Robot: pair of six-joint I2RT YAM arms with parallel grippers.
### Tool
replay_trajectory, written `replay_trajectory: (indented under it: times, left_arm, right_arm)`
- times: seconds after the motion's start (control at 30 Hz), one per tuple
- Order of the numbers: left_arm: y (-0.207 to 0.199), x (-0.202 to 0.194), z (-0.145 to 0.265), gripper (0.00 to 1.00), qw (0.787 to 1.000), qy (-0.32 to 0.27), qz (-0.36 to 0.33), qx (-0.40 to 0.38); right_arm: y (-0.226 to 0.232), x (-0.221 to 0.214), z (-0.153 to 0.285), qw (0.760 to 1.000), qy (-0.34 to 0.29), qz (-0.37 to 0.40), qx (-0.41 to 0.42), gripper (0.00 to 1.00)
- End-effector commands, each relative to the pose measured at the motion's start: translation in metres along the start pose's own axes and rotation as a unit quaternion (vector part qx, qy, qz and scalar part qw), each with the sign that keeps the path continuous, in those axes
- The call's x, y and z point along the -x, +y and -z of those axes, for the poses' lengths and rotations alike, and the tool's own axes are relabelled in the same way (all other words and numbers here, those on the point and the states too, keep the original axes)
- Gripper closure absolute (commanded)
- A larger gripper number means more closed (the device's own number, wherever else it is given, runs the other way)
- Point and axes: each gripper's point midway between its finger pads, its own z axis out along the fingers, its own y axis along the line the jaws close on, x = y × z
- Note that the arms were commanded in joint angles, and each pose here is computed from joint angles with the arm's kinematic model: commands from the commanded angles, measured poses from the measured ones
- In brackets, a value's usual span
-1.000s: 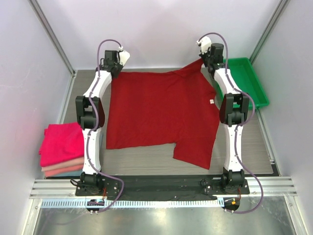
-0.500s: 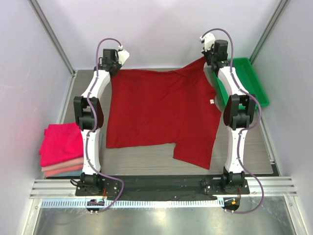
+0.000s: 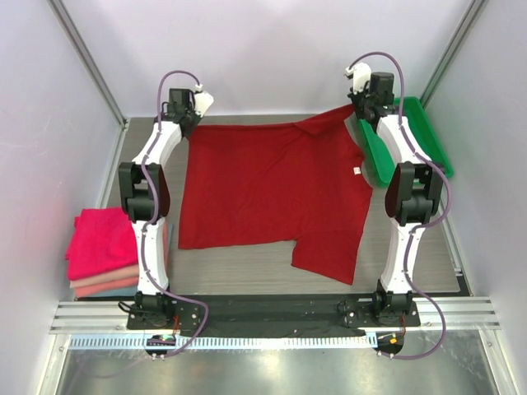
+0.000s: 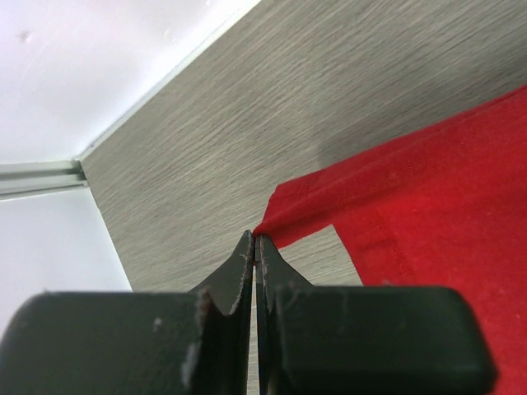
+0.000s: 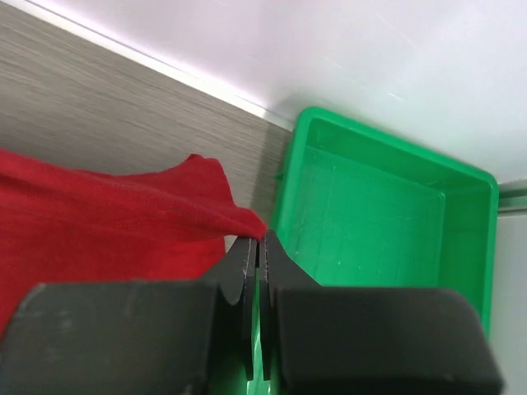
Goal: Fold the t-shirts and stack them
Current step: Fold the tshirt
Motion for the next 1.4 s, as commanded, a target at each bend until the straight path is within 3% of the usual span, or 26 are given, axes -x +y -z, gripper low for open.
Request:
replay_trajectory:
  times: [0.0,0.9,1.37]
  left_arm:
    - [0.031,0.033,0.039,1.00,0.998,-0.053,0.018,0.030]
    - [-0.019,-0.022,0.072,1.00,0.999,-0.001,0.025,-0.036]
    - [-0.069,-0.068,0.081,1.00,0.994,0.048,0.023,-0.097]
  right_arm:
    - [-0.015,0.048,0.046,0.999,-0.051,-0.014,-0.007,0.99]
    - [0.048,0.005,0.129,0.994,0.004,-0.074,0.084,0.99]
    - [0.068,-0.017,0.144,0.991,0.024,-0.082,0.106,0.99]
